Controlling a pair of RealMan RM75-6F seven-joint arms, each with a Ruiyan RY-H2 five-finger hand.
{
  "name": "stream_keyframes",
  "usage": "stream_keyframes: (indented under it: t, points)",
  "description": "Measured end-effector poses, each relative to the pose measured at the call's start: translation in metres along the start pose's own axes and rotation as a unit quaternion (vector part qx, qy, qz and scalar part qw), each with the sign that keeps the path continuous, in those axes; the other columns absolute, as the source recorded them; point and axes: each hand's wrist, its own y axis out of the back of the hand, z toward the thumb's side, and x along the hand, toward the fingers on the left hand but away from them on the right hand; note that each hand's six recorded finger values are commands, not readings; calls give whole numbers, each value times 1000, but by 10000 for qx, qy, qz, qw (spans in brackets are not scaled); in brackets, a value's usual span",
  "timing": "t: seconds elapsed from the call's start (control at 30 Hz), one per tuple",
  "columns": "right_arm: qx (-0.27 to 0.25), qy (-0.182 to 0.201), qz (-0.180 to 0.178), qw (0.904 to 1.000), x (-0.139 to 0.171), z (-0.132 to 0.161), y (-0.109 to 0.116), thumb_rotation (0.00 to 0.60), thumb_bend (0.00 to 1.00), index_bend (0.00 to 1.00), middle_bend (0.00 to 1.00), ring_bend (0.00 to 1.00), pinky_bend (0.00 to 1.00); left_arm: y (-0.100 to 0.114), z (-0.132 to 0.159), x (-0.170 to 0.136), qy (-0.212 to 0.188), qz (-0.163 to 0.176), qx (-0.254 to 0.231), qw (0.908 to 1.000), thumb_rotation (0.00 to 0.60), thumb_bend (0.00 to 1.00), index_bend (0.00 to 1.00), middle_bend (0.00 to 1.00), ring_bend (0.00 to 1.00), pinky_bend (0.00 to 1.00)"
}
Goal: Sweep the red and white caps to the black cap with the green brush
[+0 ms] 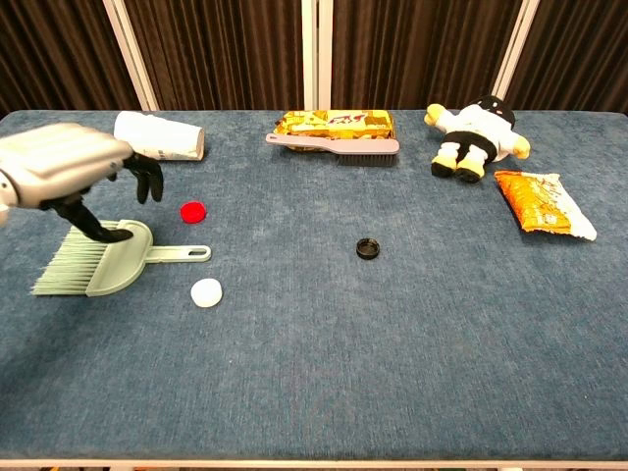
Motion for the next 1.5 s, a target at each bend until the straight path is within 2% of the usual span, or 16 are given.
stream_keyframes:
  t: [0.07,0.1,0.3,0.93,1.1,1.5]
  points:
    - [-17,-11,-1,10000,0,-1,-1,600,157,0,0,0,0,-3,6,2,0,-28,23,10000,600,252,380,400,175,88]
    - [-24,-15,-1,10000,0,-2,-1,600,158,0,0,0,0,-5,9,2,1,-44,29,10000,600,252,380,399,170,68]
    - [-48,-33,-4,10000,0,-5,-3,600,157,0,2,0,0,-19,20,6,33,-198,124,9997,600,252,380,397,157,32]
    - [-81,-82,-8,9999,0,-9,-5,600,157,0,2,0,0,-38,25,15,252,-467,266,9982,600,259,408,429,162,31]
    - [-86,-108,-14,9999,0,-11,-5,600,158,0,2,0,0,-40,26,18,307,-483,422,9975,600,259,442,451,185,31]
    - [-100,-151,-2,9998,0,-14,-6,600,157,0,2,0,0,-45,29,20,271,-511,697,9959,600,260,451,473,208,31]
